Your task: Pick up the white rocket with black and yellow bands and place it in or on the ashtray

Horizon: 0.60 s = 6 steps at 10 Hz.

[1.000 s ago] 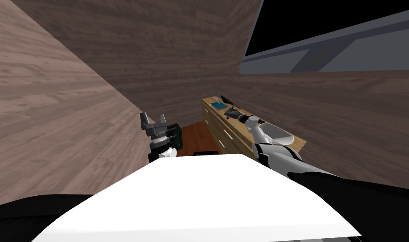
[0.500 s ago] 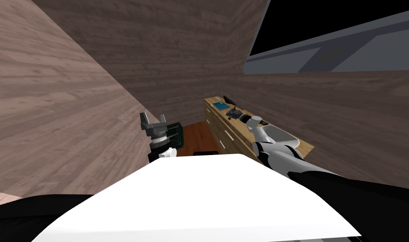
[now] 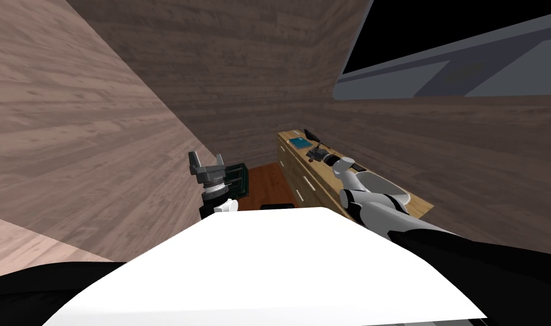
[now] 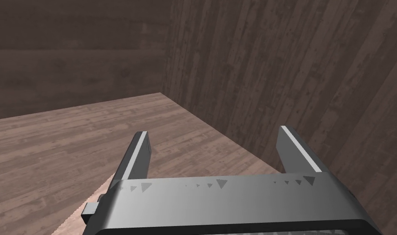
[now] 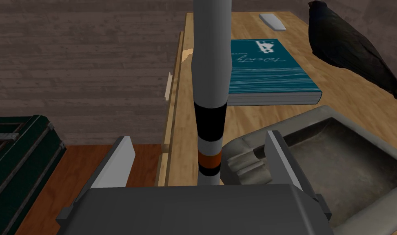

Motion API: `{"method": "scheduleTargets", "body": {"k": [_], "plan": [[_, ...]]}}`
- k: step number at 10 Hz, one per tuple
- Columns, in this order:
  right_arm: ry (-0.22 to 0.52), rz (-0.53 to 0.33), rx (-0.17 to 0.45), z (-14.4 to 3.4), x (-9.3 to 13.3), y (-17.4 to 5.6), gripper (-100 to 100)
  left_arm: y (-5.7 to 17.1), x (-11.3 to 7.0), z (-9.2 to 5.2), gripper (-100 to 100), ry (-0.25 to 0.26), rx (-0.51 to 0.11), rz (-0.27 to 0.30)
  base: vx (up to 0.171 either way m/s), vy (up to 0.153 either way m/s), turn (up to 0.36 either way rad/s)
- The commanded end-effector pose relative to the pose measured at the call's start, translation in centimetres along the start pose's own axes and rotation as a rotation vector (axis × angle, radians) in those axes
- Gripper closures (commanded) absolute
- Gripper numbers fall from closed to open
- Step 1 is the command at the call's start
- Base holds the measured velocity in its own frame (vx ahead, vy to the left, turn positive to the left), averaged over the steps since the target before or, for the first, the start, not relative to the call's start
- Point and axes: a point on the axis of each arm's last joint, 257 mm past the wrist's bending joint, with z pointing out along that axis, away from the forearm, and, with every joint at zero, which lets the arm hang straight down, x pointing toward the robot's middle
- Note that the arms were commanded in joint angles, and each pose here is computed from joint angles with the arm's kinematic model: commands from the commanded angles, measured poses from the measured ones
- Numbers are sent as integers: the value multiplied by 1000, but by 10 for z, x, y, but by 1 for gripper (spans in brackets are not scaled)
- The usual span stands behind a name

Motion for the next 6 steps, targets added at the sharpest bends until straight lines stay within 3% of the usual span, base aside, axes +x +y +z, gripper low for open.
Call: {"method": "scheduleTargets", "body": {"k": [1,6], "plan": [[21,11,1,0,0,0,-100,0,0,0,0,0,0,0,-33,-71,138],[74,53,2,0,1,-4,-100,0,0,0,0,0,0,0,-32,-56,90]]}}
